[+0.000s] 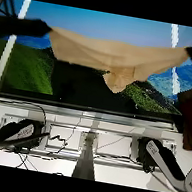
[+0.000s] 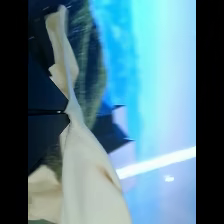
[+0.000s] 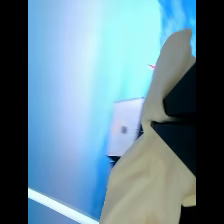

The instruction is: Fold the clothes and pants, and hang the long-sleeved shirts on hangers.

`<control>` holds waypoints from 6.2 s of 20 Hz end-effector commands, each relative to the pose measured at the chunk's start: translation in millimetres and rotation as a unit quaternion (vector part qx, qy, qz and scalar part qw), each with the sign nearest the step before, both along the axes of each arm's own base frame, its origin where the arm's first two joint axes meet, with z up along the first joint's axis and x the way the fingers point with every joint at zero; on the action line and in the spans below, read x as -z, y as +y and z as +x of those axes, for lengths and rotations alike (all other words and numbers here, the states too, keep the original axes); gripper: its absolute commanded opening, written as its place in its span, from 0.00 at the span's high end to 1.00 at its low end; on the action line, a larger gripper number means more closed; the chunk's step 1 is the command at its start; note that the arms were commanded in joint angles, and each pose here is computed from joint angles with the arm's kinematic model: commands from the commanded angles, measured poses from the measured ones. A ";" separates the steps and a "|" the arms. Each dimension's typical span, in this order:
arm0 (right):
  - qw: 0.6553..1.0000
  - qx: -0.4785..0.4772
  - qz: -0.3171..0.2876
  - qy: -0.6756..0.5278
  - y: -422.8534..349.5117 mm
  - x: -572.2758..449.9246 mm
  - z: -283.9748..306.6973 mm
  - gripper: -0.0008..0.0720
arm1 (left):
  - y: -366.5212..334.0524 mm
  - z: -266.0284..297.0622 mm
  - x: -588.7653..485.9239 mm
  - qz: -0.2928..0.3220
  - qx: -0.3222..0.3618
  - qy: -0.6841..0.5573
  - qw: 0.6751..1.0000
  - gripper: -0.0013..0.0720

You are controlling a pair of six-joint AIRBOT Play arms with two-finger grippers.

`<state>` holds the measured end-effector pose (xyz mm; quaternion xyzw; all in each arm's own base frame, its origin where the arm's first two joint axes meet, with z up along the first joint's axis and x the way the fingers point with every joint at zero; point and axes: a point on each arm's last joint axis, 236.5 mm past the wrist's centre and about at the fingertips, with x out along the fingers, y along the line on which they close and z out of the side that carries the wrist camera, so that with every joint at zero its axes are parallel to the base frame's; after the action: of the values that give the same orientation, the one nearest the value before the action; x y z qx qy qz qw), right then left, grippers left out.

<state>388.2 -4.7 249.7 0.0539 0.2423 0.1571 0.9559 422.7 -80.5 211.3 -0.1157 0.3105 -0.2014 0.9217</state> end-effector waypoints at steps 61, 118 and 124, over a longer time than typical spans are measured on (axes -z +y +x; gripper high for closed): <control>0.851 0.069 0.299 0.426 62.3 347.6 -49.5 0.97 | 87.0 -20.6 248.8 -0.017 0.014 0.376 0.926 0.15; 0.972 0.033 0.187 0.142 18.4 74.3 111.4 0.97 | 36.2 59.8 49.1 -0.175 -0.080 0.024 0.981 0.96; 0.966 0.074 0.134 0.209 -7.2 176.7 143.5 0.97 | 28.2 114.6 143.6 -0.201 -0.114 0.068 0.971 0.96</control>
<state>522.9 3.0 121.9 0.2597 0.3712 0.1316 0.8817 518.0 -51.4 115.8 -0.3409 0.2919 -0.1668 0.8779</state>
